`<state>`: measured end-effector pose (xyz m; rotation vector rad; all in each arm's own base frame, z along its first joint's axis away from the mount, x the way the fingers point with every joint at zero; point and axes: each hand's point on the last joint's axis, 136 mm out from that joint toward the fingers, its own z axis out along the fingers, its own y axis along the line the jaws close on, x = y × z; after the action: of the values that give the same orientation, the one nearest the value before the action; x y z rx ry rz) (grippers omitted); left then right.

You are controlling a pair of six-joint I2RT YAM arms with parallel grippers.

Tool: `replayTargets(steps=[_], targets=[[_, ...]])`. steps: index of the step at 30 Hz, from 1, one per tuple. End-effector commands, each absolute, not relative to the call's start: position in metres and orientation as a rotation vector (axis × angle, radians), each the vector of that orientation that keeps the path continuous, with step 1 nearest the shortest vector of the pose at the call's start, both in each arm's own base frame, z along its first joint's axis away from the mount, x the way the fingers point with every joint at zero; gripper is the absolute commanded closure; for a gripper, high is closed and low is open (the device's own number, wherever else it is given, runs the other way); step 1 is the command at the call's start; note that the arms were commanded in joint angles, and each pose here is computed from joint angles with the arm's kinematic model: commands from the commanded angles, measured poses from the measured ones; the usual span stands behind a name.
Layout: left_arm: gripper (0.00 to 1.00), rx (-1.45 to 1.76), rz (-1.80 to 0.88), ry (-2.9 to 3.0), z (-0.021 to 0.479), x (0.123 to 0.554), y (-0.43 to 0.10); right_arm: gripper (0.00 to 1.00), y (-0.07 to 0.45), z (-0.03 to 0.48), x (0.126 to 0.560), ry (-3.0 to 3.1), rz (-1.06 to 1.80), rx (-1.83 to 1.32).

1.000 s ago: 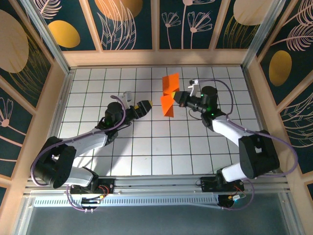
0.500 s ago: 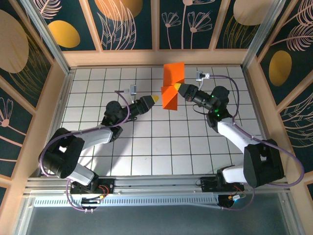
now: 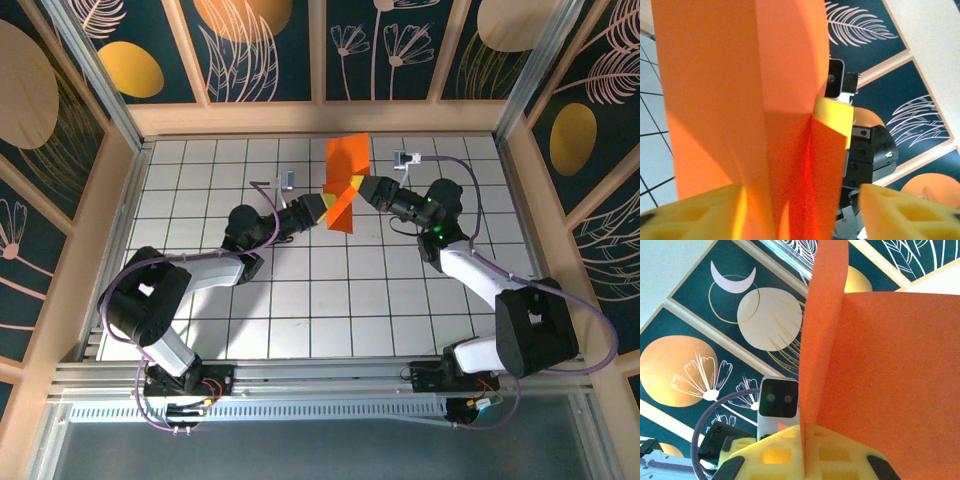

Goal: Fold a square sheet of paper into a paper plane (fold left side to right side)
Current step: Turn over the paper at the center of the table.

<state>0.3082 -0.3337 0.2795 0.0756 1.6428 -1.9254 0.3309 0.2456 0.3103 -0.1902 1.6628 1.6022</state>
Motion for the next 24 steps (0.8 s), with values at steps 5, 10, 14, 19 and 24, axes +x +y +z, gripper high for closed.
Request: replayTargets(steps=[5, 10, 14, 19, 24], targets=[[0.69, 0.097, -1.942, 1.548, 0.300, 0.308, -0.331, 0.96, 0.248, 0.306, 0.326, 1.651, 1.625, -0.213], [0.88, 0.085, -1.924, 1.570, 0.295, 0.310, -0.331, 0.87, 0.248, 0.306, 0.326, 1.651, 1.618, -0.215], [0.94, 0.083, -1.894, 1.601, 0.290, 0.310, -0.331, 0.78, 0.246, 0.304, 0.326, 1.665, 1.586, -0.219], [1.00, 0.093, -1.795, 1.681, 0.279, 0.312, -0.329, 0.65, 0.237, 0.295, 0.330, 1.724, 1.466, -0.201], [1.00, 0.123, -1.580, 1.830, 0.259, 0.317, -0.324, 0.47, 0.214, 0.282, 0.336, 1.806, 1.207, -0.162]])
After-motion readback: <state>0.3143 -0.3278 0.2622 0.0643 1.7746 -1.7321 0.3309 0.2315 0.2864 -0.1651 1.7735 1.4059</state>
